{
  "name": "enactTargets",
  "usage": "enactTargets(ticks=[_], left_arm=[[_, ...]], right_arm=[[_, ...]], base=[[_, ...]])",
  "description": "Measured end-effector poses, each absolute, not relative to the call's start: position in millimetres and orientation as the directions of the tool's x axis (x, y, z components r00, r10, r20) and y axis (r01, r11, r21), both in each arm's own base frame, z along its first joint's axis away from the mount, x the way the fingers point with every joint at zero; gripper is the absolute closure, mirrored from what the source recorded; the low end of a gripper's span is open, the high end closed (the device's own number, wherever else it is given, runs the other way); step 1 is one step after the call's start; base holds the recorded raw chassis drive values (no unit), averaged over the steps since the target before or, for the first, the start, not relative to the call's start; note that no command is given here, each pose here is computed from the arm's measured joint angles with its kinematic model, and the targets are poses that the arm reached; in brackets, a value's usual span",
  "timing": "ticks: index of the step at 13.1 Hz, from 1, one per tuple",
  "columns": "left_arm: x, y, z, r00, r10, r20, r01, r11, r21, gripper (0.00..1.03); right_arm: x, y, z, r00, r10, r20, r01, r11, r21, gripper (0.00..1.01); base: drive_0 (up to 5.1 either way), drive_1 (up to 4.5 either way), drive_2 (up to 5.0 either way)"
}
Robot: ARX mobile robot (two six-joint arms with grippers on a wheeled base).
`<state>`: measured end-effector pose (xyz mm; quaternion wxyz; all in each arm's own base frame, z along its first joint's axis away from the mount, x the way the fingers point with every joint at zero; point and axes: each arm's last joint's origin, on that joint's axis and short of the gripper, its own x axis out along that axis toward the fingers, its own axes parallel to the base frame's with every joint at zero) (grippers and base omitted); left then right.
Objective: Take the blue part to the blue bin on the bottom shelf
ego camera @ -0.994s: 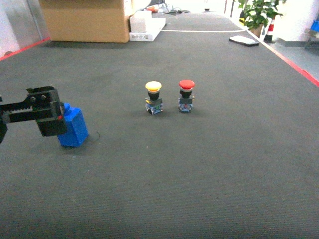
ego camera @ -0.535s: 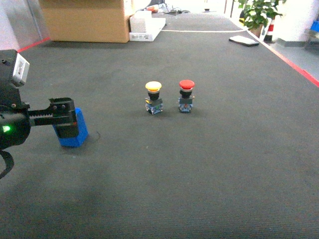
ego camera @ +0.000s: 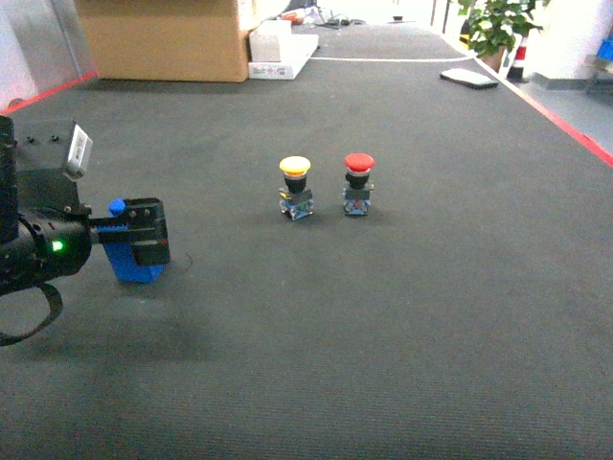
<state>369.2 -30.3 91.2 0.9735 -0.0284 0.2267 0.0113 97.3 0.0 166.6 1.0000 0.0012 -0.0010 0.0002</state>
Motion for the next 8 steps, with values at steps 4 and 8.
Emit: enactTargets(ticks=[4, 8], left_arm=[[384, -30, 79, 0.888, 0.013, -0.459, -0.033, 0.999, -0.036, 0.05], [389, -29, 79, 0.888, 0.031, -0.458, -0.033, 0.999, 0.004, 0.44]], right_arm=[[97, 0, 167, 1.0, 0.0, 0.002, 0.0, 1.0, 0.002, 0.03], [97, 0, 167, 1.0, 0.0, 0.002, 0.0, 1.0, 0.002, 0.03]], base=[[0.0, 0.0, 0.0], [0.0, 0.0, 0.0]])
